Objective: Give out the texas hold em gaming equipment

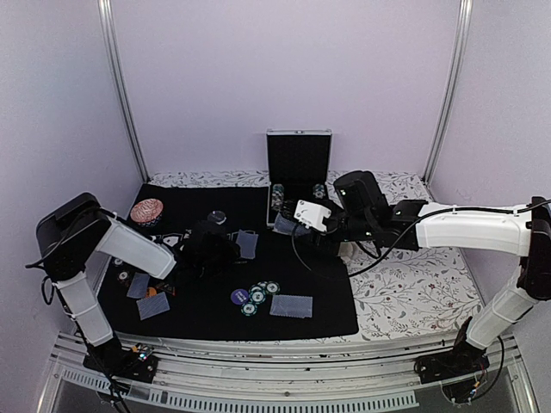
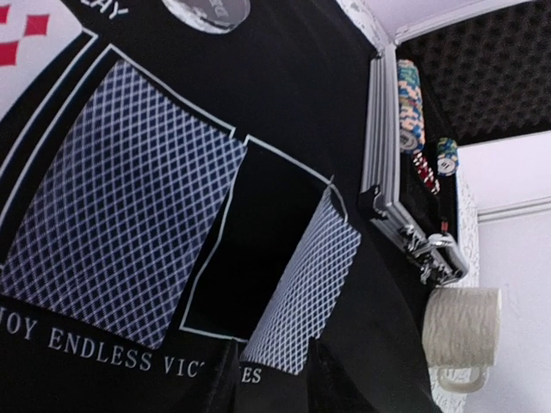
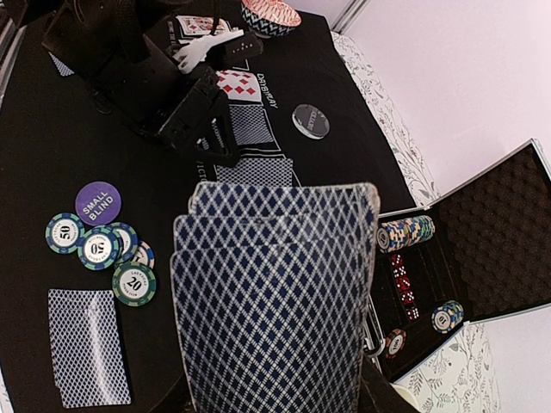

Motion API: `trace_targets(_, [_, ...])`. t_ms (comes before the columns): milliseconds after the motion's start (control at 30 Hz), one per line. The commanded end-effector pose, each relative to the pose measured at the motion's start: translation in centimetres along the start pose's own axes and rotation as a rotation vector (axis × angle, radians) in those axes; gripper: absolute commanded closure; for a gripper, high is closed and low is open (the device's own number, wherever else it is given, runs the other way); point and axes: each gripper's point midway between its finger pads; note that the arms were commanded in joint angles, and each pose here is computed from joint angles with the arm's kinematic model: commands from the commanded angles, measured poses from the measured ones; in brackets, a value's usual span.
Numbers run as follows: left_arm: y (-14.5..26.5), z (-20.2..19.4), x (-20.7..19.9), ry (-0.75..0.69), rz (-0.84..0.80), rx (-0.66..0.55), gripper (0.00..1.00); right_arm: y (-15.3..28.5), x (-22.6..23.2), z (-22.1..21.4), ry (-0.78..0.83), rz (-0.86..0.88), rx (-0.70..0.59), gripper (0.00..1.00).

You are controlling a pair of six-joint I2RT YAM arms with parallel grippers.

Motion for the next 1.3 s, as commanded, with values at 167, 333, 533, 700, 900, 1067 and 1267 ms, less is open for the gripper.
trace_targets(167, [1.7, -2.9, 0.6, -0.098, 0.04, 0.178, 0.61, 1.1, -0.8, 0.8, -0.008, -0.032, -0.03, 0.58])
trace_targets(333, [2.6, -1.3, -0.3, -0.195, 0.025, 0.139, 0.59, 1.2, -0.8, 0.8, -0.007, -0.031, -0.03, 0.58])
trace_targets(533, [2.2, 2.9, -3.7, -0.438, -0.031, 0.078, 0.54, 1.4, -0.7, 0.7, -0.008, -0.03, -0.028, 0.58])
trace_targets(700, [-0.4, 3.8, -3.4, -0.499, -0.104, 0.253, 0.6, 1.5, -0.6, 0.5, -0.006, -0.028, -0.025, 0.58])
trace_targets(900, [-3.1, 1.3, -2.8, -0.617, -0.106, 0.418, 0.55, 1.4, -0.6, 0.5, -0.007, -0.028, -0.028, 0.58])
trace_targets(1067, [-4.2, 1.0, -1.4, -0.65, -0.059, 0.428, 0.55, 1.7, -0.5, 0.6, -0.003, -0.025, -0.031, 0.58])
trace_targets(1267, [-4.6, 0.9, -0.7, -0.669, -0.037, 0.432, 0.56, 1.7, -0.2, 0.5, -0.001, -0.015, -0.031, 0.58])
Point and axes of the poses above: each gripper's point midway between its finger pads, its own y axis back along the fingers, its own x axis along the line the jaws close on, z = x × y, and after that the axes turned 2 degrees about -y, right-handed
